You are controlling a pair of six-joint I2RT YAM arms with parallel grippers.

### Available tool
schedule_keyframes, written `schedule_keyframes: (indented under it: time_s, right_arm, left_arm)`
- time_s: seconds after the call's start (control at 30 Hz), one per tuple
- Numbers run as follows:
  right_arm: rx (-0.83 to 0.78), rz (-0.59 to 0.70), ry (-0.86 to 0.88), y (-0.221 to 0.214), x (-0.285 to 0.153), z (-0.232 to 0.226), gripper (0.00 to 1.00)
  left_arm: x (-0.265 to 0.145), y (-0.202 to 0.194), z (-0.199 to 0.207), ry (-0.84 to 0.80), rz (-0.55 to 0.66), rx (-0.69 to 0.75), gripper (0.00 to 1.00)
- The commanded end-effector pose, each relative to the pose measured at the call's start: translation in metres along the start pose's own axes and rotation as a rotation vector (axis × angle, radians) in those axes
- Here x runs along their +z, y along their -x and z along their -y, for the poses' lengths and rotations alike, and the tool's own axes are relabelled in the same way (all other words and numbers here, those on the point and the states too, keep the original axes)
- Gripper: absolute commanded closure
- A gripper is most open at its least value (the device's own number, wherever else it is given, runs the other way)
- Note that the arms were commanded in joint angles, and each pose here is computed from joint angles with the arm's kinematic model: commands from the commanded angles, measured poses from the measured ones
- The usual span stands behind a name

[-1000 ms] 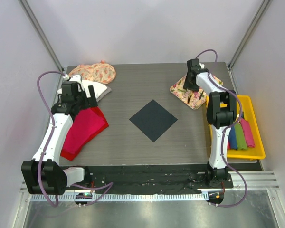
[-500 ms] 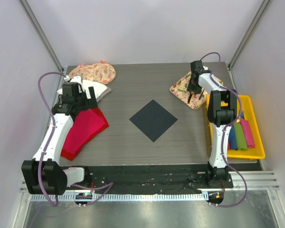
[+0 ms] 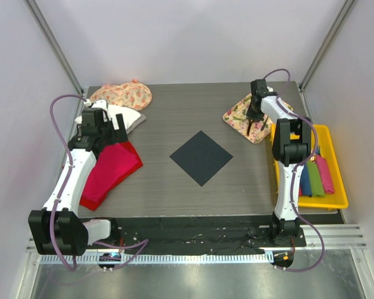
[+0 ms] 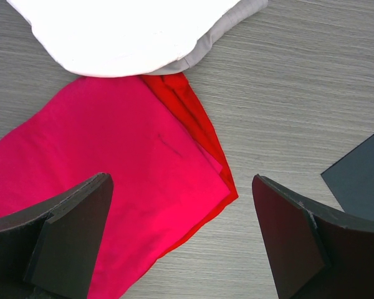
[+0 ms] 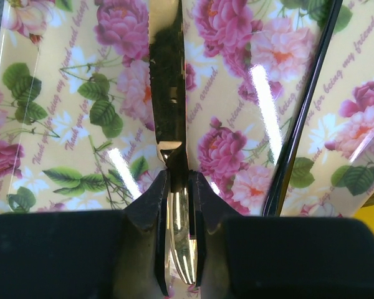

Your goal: Place the utensils on the paper napkin and roll it up

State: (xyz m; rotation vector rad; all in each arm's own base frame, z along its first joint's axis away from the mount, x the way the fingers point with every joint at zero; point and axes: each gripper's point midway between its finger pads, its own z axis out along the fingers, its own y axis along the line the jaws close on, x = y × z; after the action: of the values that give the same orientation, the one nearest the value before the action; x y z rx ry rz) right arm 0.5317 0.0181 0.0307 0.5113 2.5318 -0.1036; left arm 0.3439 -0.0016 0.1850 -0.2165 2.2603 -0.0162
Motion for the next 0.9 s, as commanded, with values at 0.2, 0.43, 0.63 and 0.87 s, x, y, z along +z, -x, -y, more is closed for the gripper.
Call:
schedule_keyframes:
  time_s: [0.2, 0.43, 0.63, 0.87]
  right_arm:
    - [-0.004, 0.01, 0.074, 0.01, -0.024, -0.005, 0.99]
    - [-0.019, 0.084, 0.129, 0.034, -0.056, -0.012, 0.99]
    - [-0.039, 0.104, 0.138, 0.035, -0.071, -0.013, 0.99]
    - [-0.07, 0.106, 0.206, 0.023, -0.101, -0.04, 0.99]
  left_arm:
    - [0.001, 0.014, -0.002, 0.008, 0.043, 0.014, 0.0]
    - [0.002, 0.015, 0.0, -0.001, 0.042, 0.01, 0.0]
    - [0.002, 0.017, 0.001, -0.004, 0.044, 0.004, 0.0]
    - [0.001, 0.019, 0.002, -0.008, 0.048, 0.005, 0.0]
